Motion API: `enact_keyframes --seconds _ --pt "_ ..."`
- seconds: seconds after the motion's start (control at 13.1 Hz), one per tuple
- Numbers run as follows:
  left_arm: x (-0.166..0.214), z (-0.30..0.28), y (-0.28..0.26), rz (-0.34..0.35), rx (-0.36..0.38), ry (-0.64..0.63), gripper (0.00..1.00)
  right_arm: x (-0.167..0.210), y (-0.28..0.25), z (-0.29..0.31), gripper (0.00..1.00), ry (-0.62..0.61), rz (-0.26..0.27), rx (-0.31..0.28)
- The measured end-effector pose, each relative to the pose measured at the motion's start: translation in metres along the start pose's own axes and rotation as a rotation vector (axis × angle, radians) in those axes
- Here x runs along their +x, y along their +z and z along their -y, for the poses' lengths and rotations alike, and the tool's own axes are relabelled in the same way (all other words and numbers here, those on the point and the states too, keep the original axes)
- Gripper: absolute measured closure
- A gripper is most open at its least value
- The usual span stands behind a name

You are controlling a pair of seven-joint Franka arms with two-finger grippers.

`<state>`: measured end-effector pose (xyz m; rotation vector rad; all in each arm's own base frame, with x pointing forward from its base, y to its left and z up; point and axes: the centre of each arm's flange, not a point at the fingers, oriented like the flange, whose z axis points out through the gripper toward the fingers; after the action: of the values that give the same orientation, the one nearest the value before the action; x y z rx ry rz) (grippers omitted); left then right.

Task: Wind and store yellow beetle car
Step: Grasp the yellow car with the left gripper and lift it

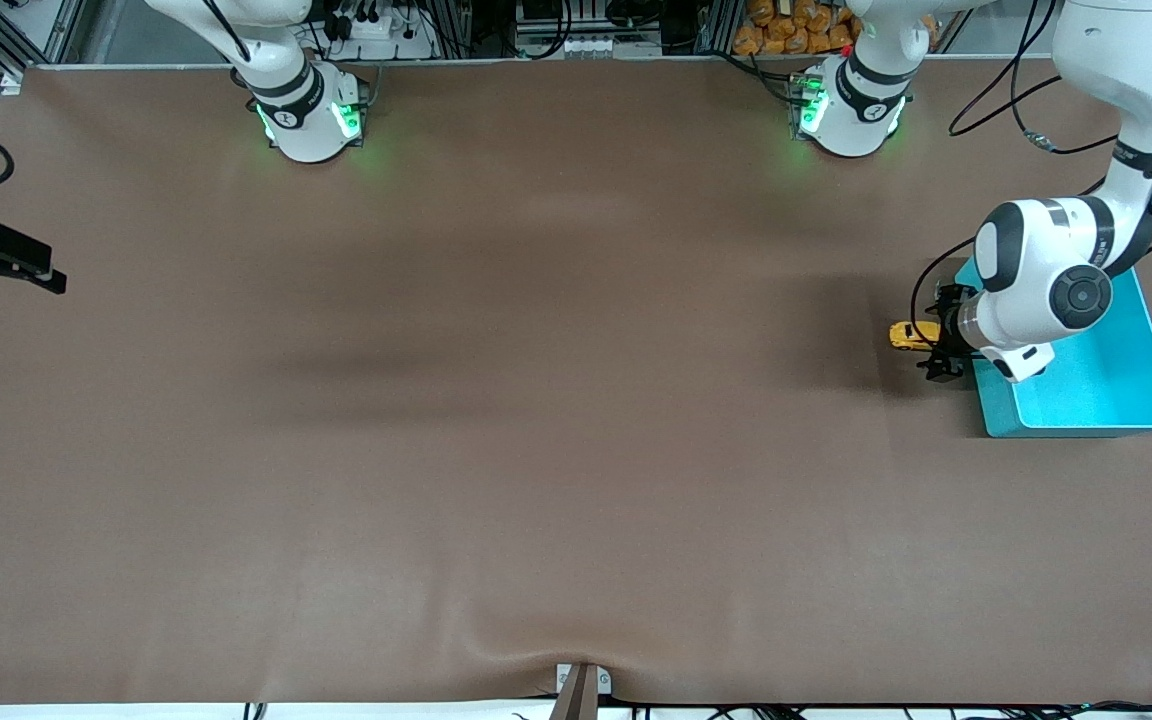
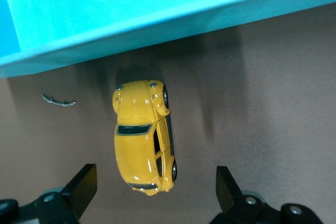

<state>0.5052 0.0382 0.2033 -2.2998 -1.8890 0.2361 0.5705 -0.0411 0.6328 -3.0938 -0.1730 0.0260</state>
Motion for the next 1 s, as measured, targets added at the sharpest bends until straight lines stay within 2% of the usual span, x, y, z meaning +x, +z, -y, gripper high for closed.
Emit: enact_keyframes --seconds 0.38,0.69,0.84,0.92,1.0 --pt "-0.002 0.006 0.013 0.004 0.007 0.001 0.0 -0.034 -0.002 0.013 0.0 0.024 -0.06 -0.016" --pt "0.007 0.012 0.021 0.007 -0.012 -0.022 0.04 -0.049 -0.015 0.038 0.0 -0.016 -0.061 -0.018" --pt "0.01 0.014 0.025 0.009 -0.013 -0.029 0.21 -0.049 -0.023 0.054 0.0 -0.038 -0.073 -0.019" --pt "0.01 0.014 0.025 0.009 -0.013 -0.03 0.21 -0.049 -0.024 0.056 0.0 -0.04 -0.073 -0.019" --pt "0.01 0.014 0.024 0.009 -0.014 -0.029 0.29 -0.049 -0.023 0.054 0.0 -0.037 -0.07 -0.019"
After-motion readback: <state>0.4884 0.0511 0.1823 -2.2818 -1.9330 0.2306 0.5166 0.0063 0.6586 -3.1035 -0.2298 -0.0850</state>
